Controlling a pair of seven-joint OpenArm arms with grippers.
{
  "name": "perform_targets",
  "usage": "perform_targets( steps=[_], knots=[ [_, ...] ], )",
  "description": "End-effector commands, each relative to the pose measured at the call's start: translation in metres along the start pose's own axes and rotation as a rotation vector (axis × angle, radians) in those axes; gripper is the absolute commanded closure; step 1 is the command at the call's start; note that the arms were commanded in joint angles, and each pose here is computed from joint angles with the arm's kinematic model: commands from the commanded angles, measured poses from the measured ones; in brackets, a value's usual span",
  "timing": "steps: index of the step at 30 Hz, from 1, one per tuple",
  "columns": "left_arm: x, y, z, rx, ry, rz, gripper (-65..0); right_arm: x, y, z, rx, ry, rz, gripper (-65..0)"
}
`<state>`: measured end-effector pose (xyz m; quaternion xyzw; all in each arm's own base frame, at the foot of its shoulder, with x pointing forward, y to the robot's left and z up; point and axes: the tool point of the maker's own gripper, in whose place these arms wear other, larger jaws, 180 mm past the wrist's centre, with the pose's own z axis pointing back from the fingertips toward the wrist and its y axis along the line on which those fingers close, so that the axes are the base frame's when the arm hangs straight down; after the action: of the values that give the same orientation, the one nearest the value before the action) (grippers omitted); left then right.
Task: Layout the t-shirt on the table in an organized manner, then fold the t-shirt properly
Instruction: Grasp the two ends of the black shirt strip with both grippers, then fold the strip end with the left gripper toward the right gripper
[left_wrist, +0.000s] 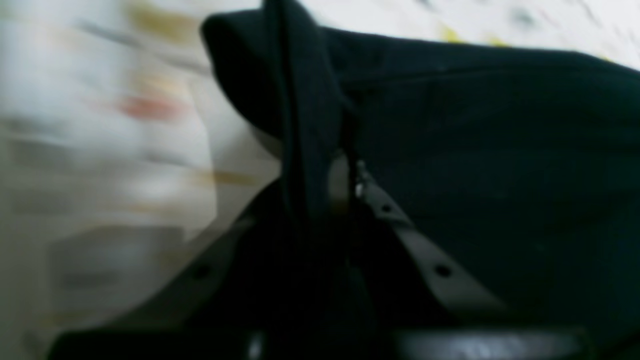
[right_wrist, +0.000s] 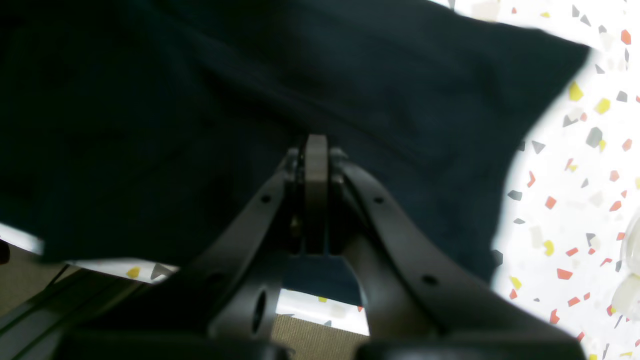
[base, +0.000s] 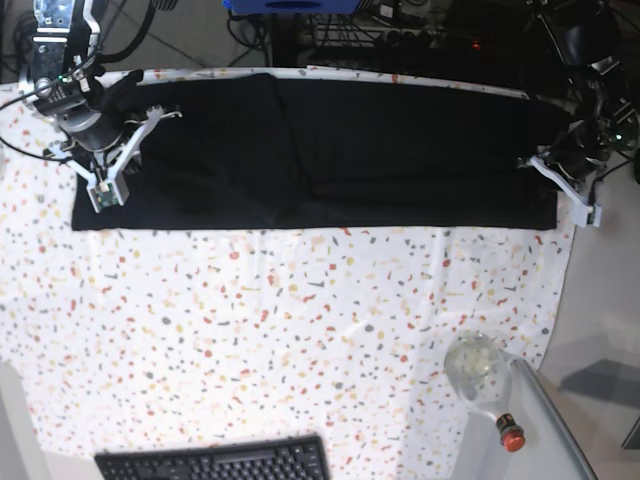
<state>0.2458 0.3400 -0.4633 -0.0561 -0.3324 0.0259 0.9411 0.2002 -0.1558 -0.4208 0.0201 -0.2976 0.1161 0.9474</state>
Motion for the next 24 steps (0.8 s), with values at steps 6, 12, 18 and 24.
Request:
perform_targets(
  steps=[6, 12, 18, 24],
  knots=[
    [0.022, -0.004, 0.031, 0.132, -0.080, -0.122, 0.0, 0.006, -0.003, 0.004, -0.007, -0.031, 0.001, 0.0],
    [0.006, -0.058, 0.041, 0.133, -0.114, -0.108, 0.0, 0.006, -0.003, 0.004, -0.007, -0.031, 0.001, 0.0],
    [-0.004, -0.116, 0.027, 0.056, -0.107, -0.094, 0.0, 0.006, -0.002, 0.004, -0.006, -0.032, 0.002, 0.0],
    [-0.009, -0.164, 0.013, -0.026, -0.095, -0.082, 0.0, 0.006, -0.002, 0.004, -0.006, -0.031, 0.002, 0.0]
  ],
)
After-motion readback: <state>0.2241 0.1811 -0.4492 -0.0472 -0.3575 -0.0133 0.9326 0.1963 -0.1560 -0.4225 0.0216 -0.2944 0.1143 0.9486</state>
